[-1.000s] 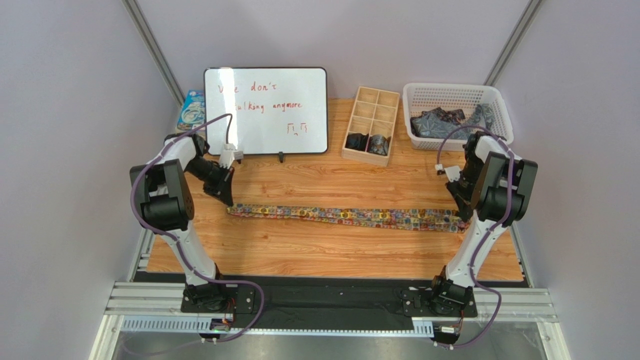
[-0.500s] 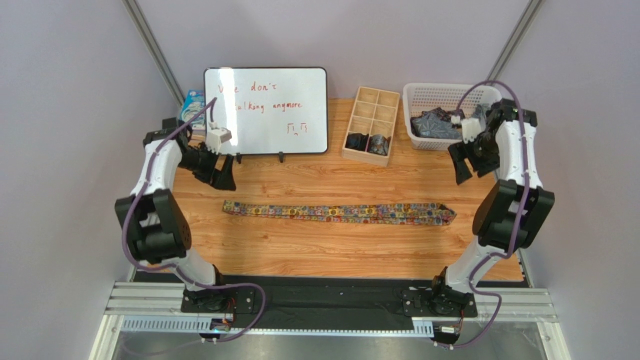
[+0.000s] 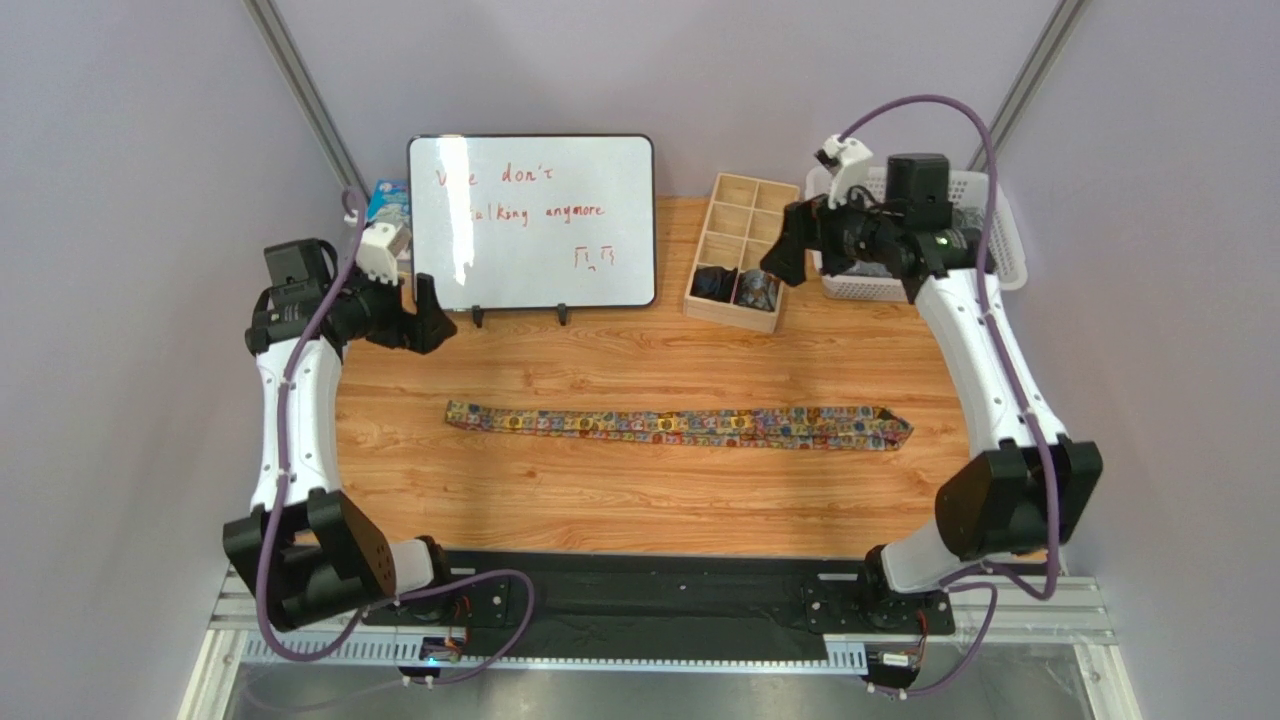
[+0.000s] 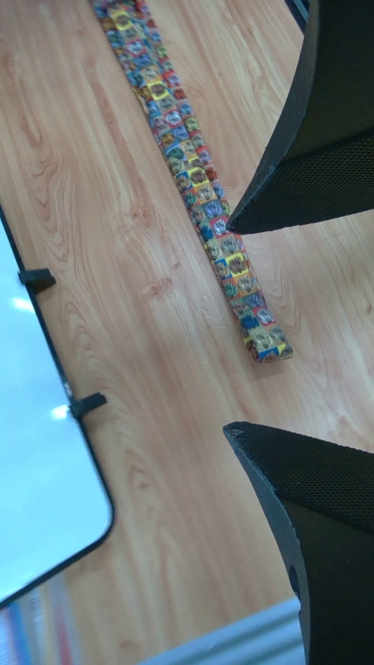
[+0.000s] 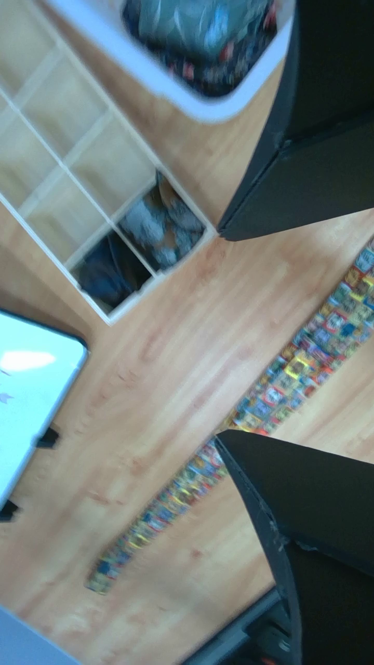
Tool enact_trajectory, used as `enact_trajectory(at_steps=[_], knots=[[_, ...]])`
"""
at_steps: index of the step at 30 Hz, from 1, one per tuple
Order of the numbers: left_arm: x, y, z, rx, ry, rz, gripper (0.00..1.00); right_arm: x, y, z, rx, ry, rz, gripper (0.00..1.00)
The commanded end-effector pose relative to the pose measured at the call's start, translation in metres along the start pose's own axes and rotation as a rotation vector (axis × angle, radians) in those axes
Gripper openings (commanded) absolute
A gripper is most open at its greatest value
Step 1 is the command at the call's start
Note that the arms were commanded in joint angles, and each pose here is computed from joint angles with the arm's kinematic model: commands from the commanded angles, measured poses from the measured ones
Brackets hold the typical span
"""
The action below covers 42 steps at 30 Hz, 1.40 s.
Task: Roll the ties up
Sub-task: Flatten out the tie at the center of the board.
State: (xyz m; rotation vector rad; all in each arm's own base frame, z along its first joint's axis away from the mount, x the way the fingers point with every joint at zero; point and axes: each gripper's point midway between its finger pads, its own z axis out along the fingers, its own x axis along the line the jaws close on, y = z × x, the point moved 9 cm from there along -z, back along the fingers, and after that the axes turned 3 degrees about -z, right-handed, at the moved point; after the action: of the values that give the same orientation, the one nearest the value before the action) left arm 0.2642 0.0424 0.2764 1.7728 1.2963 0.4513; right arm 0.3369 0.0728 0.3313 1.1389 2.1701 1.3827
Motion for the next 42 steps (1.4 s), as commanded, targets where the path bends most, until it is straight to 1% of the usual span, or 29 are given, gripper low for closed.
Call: enact_trajectory(at_steps=[1, 3, 4, 7, 9, 11, 13, 14, 18, 19, 21, 22, 24, 29, 35, 39, 42], knots=[[0.007, -0.04, 0.005, 0.126, -0.001, -0.349, 0.92, 0.061, -0.005, 0.069, 0.185, 0.295, 0.095, 1.0], [0.009, -0.054, 0.011, 0.171, 0.014, -0.395, 0.9, 0.076, -0.031, 0.095, 0.29, 0.369, 0.195, 1.0], [0.01, -0.059, 0.013, 0.189, 0.029, -0.417, 0.9, 0.09, -0.042, 0.105, 0.33, 0.41, 0.203, 1.0], [0.016, -0.076, 0.023, 0.27, 0.064, -0.503, 0.86, 0.109, -0.084, 0.132, 0.48, 0.481, 0.25, 0.93], [0.019, -0.088, 0.031, 0.316, 0.073, -0.572, 0.83, 0.11, -0.114, 0.144, 0.569, 0.488, 0.291, 0.9], [0.021, -0.094, 0.037, 0.339, 0.069, -0.619, 0.81, 0.108, -0.141, 0.151, 0.648, 0.475, 0.33, 0.86], [0.024, -0.1, 0.043, 0.352, 0.074, -0.655, 0.79, 0.106, -0.155, 0.151, 0.69, 0.463, 0.344, 0.83], [0.025, -0.103, 0.045, 0.363, 0.075, -0.662, 0.75, 0.104, -0.161, 0.15, 0.706, 0.445, 0.344, 0.82], [0.03, -0.109, 0.055, 0.387, 0.079, -0.709, 0.65, 0.098, -0.191, 0.138, 0.781, 0.4, 0.352, 0.78], [0.032, -0.112, 0.058, 0.396, 0.077, -0.719, 0.64, 0.096, -0.195, 0.136, 0.791, 0.388, 0.352, 0.74], [0.033, -0.115, 0.062, 0.401, 0.07, -0.734, 0.58, 0.085, -0.204, 0.133, 0.808, 0.352, 0.354, 0.7], [0.034, -0.118, 0.065, 0.41, 0.068, -0.742, 0.56, 0.082, -0.208, 0.132, 0.816, 0.341, 0.358, 0.66], [0.034, -0.124, 0.068, 0.417, 0.064, -0.744, 0.52, 0.07, -0.21, 0.13, 0.813, 0.307, 0.353, 0.64], [0.027, -0.125, 0.076, 0.396, -0.01, -0.717, 0.5, 0.063, -0.195, 0.131, 0.775, 0.302, 0.314, 0.64], [0.022, -0.131, 0.083, 0.419, -0.034, -0.722, 0.49, 0.062, -0.172, 0.134, 0.734, 0.316, 0.297, 0.66], [0.018, -0.13, 0.084, 0.409, -0.077, -0.723, 0.49, 0.065, -0.161, 0.132, 0.71, 0.337, 0.301, 0.69], [0.016, -0.128, 0.083, 0.405, -0.072, -0.71, 0.49, 0.067, -0.153, 0.13, 0.687, 0.353, 0.32, 0.7]])
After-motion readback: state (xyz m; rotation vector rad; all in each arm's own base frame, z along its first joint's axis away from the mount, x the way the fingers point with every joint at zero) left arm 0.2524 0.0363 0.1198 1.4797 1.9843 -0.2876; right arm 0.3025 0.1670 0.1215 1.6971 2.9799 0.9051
